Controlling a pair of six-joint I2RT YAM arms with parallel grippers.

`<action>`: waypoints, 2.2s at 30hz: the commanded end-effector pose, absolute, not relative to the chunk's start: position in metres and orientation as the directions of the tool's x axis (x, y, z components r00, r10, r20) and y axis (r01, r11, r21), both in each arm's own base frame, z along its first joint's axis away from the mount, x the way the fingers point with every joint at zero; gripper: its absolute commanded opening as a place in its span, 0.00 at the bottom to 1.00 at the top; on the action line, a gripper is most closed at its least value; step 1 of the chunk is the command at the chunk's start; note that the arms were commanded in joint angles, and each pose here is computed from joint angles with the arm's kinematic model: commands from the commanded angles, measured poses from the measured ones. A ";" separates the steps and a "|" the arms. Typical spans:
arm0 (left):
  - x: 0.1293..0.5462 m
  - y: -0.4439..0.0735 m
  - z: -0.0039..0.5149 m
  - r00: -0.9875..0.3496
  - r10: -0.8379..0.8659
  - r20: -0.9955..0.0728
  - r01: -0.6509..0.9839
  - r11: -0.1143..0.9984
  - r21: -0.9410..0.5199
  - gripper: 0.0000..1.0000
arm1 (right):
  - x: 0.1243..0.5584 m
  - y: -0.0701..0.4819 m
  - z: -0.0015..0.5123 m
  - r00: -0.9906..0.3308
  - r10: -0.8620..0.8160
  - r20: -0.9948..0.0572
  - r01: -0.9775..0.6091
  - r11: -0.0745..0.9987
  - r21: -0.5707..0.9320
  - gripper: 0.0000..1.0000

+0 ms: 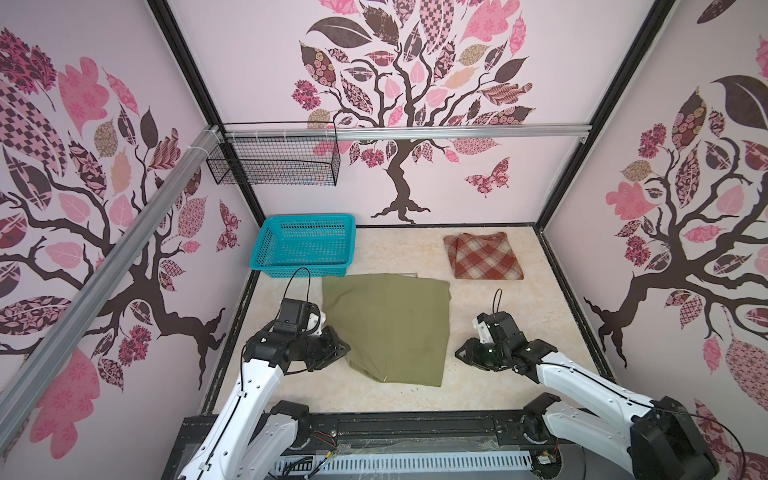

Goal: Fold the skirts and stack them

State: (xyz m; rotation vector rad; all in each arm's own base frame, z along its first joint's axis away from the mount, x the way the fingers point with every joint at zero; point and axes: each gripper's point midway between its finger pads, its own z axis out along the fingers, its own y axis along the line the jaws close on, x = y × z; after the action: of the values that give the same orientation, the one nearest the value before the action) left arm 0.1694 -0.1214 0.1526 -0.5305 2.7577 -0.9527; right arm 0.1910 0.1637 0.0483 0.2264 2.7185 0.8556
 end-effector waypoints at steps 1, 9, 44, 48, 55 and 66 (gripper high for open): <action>0.170 -0.118 0.166 -0.924 -0.372 -0.087 -0.245 0.750 -0.614 0.23 | 0.208 0.163 0.064 -0.929 0.248 -0.273 0.053 0.823 0.566 0.43; 0.178 -0.118 0.173 -0.924 -0.363 -0.122 -0.217 0.760 -0.612 0.26 | 0.266 0.171 0.086 -0.862 0.285 -0.419 0.010 0.836 0.548 0.44; 0.241 -0.163 0.073 -0.950 -0.313 0.020 -0.242 0.690 -0.682 0.22 | 0.446 0.178 0.063 -0.839 0.315 -0.443 0.049 0.855 0.516 0.47; 0.242 -0.163 0.071 -0.951 -0.309 0.021 -0.241 0.693 -0.679 0.23 | 0.440 0.164 0.067 -0.821 0.327 -0.468 0.080 0.878 0.472 0.56; 0.239 -0.163 0.060 -0.951 -0.305 0.041 -0.253 0.698 -0.670 0.22 | 0.441 0.171 0.058 -0.835 0.316 -0.451 0.063 0.869 0.491 0.49; 0.235 -0.160 0.058 -0.948 -0.314 0.044 -0.262 0.700 -0.664 0.22 | 0.457 0.185 0.067 -0.827 0.289 -0.483 -0.005 0.854 0.520 0.03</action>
State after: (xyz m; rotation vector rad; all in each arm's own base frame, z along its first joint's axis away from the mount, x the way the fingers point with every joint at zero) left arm 0.2395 -0.1598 0.0607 -0.5058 2.8275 -1.0836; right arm 0.4454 0.1816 0.0584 0.2463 2.4865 0.6987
